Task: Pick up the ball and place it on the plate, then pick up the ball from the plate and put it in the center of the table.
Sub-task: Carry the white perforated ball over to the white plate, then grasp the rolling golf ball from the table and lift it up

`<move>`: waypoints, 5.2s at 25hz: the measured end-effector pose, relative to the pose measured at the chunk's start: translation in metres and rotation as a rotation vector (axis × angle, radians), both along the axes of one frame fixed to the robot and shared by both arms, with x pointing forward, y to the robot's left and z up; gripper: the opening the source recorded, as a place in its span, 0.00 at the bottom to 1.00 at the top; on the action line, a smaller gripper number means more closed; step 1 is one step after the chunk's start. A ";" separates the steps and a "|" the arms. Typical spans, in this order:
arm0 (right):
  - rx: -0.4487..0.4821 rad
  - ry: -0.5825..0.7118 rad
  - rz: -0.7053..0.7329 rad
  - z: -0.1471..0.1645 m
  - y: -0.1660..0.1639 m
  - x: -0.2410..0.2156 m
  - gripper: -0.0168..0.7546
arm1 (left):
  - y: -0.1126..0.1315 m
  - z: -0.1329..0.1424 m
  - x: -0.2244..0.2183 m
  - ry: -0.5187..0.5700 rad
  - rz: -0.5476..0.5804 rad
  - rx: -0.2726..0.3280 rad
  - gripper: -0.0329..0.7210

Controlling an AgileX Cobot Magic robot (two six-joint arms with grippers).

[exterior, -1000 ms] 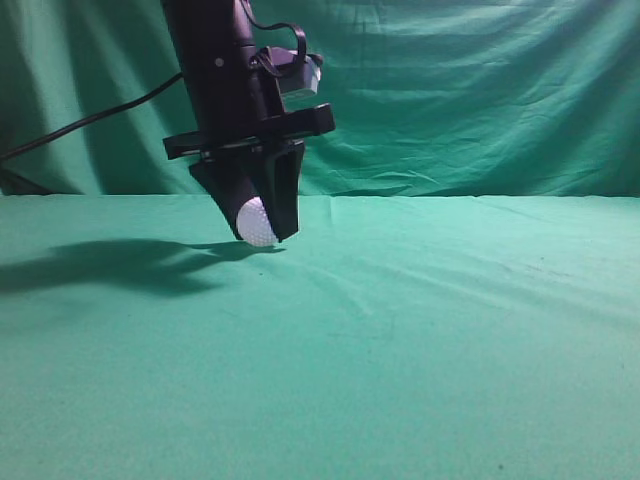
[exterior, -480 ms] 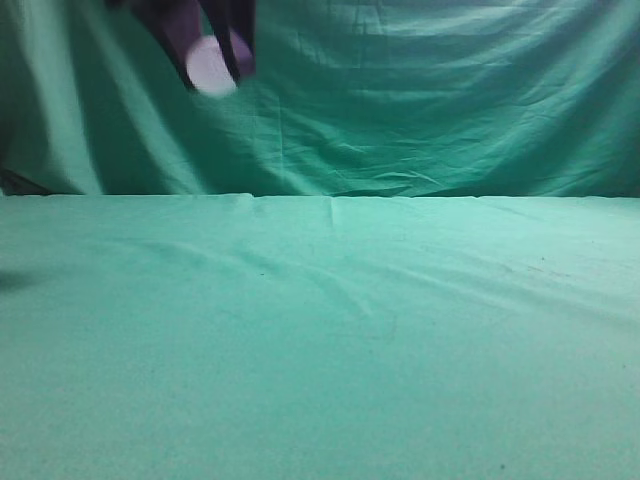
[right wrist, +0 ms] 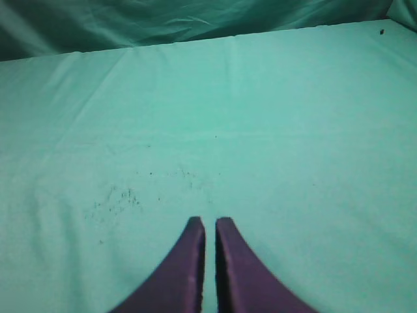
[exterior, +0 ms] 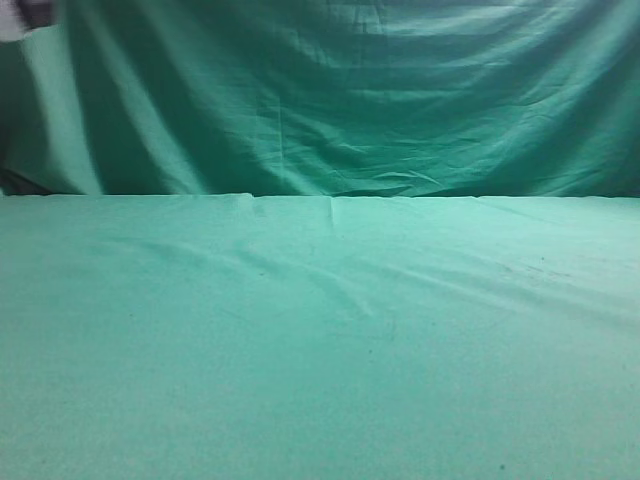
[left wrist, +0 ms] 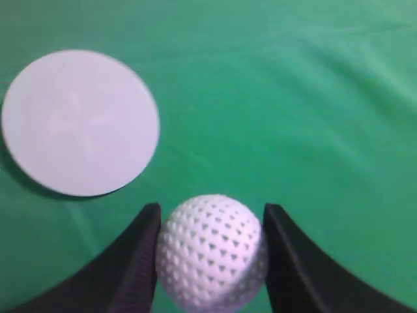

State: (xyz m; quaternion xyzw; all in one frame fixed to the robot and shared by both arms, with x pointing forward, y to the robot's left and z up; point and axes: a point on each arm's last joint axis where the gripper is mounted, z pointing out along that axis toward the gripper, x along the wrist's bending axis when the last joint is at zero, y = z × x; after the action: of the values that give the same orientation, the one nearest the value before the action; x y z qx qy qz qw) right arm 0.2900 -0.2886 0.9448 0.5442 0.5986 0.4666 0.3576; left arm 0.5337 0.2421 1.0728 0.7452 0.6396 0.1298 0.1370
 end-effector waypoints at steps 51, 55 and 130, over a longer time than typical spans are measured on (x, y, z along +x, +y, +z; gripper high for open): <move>0.000 0.000 0.000 0.000 0.000 0.000 0.08 | 0.056 0.029 0.053 -0.311 -0.020 -0.400 0.04; 0.002 0.000 -0.001 0.000 0.000 0.000 0.08 | 0.028 0.061 0.017 -0.417 -0.127 -0.366 0.04; -0.647 0.887 0.888 0.034 0.202 0.134 0.81 | 0.030 -0.003 -0.204 -0.760 -0.310 -0.084 0.04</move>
State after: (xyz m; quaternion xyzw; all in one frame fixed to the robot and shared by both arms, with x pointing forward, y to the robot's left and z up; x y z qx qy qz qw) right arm 0.4245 -0.0867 0.9789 0.2535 0.9620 0.1012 -0.0003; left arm 0.3298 0.2721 1.0697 0.7255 0.4282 0.3475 0.4117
